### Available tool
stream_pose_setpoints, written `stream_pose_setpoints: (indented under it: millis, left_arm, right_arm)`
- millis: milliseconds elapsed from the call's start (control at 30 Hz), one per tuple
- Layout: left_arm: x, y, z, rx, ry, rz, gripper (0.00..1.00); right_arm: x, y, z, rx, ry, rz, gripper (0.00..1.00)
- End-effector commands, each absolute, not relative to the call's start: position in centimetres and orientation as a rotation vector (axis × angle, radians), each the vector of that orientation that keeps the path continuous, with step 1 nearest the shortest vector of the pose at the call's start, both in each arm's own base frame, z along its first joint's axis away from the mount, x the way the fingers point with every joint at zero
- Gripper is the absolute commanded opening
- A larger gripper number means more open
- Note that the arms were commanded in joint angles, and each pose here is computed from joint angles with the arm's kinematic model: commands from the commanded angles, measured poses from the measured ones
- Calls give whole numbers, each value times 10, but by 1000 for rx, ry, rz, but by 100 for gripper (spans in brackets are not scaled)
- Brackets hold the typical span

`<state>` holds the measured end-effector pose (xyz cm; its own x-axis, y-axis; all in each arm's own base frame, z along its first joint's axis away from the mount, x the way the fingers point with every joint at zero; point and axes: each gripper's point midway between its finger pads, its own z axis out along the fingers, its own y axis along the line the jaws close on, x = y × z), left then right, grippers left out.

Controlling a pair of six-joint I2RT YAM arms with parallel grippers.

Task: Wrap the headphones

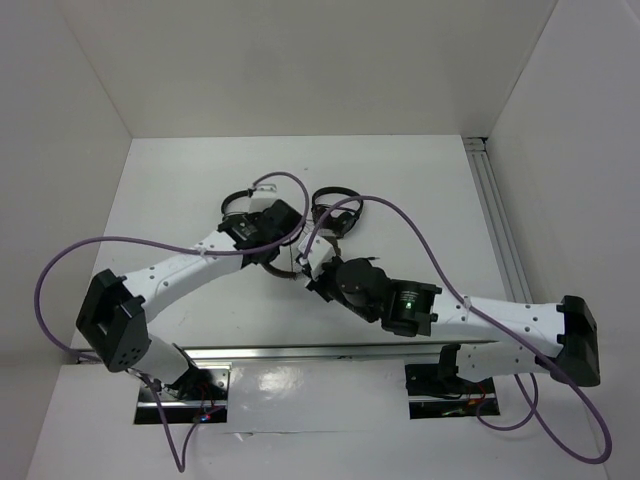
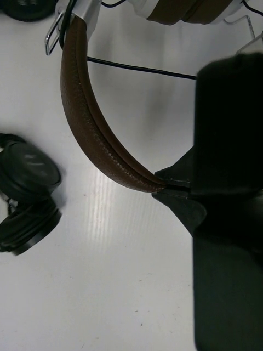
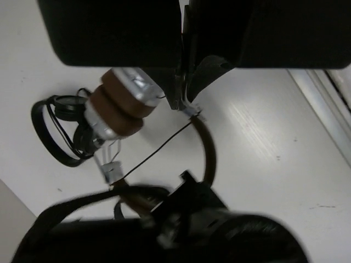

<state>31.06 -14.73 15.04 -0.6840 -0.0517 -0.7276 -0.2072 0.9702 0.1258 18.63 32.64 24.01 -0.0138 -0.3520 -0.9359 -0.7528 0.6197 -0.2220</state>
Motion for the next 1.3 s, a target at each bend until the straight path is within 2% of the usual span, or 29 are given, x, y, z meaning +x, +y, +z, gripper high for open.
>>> stream_pose_setpoints:
  millis: [0,200,433,500,667,833,1033,1267]
  left_arm:
    - [296,-156,154,-63,2300,258,0]
    - [260,-179,152,174,2349,205,0]
    - [225,-191,161,363,2387,-37,0]
    - [218,-185,162,435,2396,-28,0]
    - [187,-192,162,689,2414,-134,0]
    - [170,-198,167,808,2365,-200,0]
    - [164,-198,181,804,2322,-268,0]
    - [163,-201,201,836,2254,-320,0]
  right_arm:
    - [197,315,258,-895,1600,282,0]
    - [205,295,257,-840,1627,162,0]
    - [211,267,283,-660,1576,107,0]
    - [212,261,292,-622,1550,87,0]
    - [219,252,294,-604,1517,29,3]
    - [249,250,294,-595,1500,118,6]
    - [279,254,281,-653,1530,269,10]
    - [301,268,261,-768,1572,449,10]
